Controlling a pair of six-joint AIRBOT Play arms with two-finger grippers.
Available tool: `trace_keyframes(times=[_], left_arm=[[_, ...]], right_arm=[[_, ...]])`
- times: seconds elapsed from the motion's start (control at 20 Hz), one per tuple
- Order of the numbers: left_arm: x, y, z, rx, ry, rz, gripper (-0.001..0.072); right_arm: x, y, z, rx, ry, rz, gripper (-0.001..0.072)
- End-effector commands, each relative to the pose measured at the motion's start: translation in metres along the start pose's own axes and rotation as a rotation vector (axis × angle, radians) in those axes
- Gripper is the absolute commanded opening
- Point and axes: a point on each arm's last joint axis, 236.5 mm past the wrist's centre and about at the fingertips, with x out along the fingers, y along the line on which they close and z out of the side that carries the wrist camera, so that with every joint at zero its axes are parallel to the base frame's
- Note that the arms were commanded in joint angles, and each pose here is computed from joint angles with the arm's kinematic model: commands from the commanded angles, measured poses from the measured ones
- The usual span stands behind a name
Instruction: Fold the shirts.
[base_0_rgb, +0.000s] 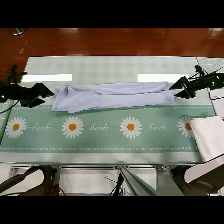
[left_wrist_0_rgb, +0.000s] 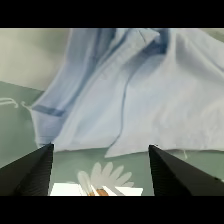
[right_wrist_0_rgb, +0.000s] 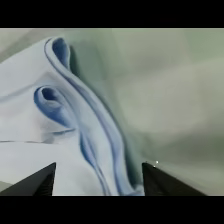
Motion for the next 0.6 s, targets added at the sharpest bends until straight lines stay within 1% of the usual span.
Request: trace_keyframes(times=[0.0,0.05,0.1,0.15,0.2,0.25,0.3,0.35,0.45,0.55], left_arm=[[0.003,-0.037,-0.030,0.097,-0.050,-0.043,0.0700],[0.005,-0.045,-0.035,0.118,-0.039,-0.055,0.0700],[0.009,-0.051,-0.039,0.135,-0.027,-0.060,0.0699],[0.013,-0.055,-0.042,0.147,-0.018,-0.063,0.0698],[0.014,-0.058,-0.044,0.152,-0.012,-0.068,0.0693],[0.014,-0.061,-0.046,0.163,-0.007,-0.075,0.0450],[0.014,-0.066,-0.050,0.194,0.002,-0.093,0.0021],[0.014,-0.076,-0.053,0.239,0.008,-0.132,0.0033],[0.013,-0.096,-0.058,0.271,0.013,-0.204,0.0033],[0.017,-0.115,-0.065,0.300,0.008,-0.233,0.0032]], right_arm=[[0.033,0.022,-0.013,-0.046,0.072,0.016,0.0621],[0.040,0.030,-0.017,-0.066,0.087,0.012,0.0619],[0.045,0.036,-0.021,-0.082,0.101,0.010,0.0564],[0.049,0.041,-0.025,-0.091,0.117,0.010,0.0300],[0.047,0.045,-0.029,-0.099,0.131,0.013,0.0014],[0.040,0.050,-0.034,-0.125,0.141,0.016,0.0020],[0.029,0.054,-0.037,-0.150,0.138,0.014,0.0020],[0.011,0.058,-0.040,-0.179,0.122,-0.009,0.0020],[-0.029,0.064,-0.047,-0.257,0.068,-0.089,0.0020],[-0.068,0.078,-0.065,-0.317,-0.011,-0.133,0.0020]])
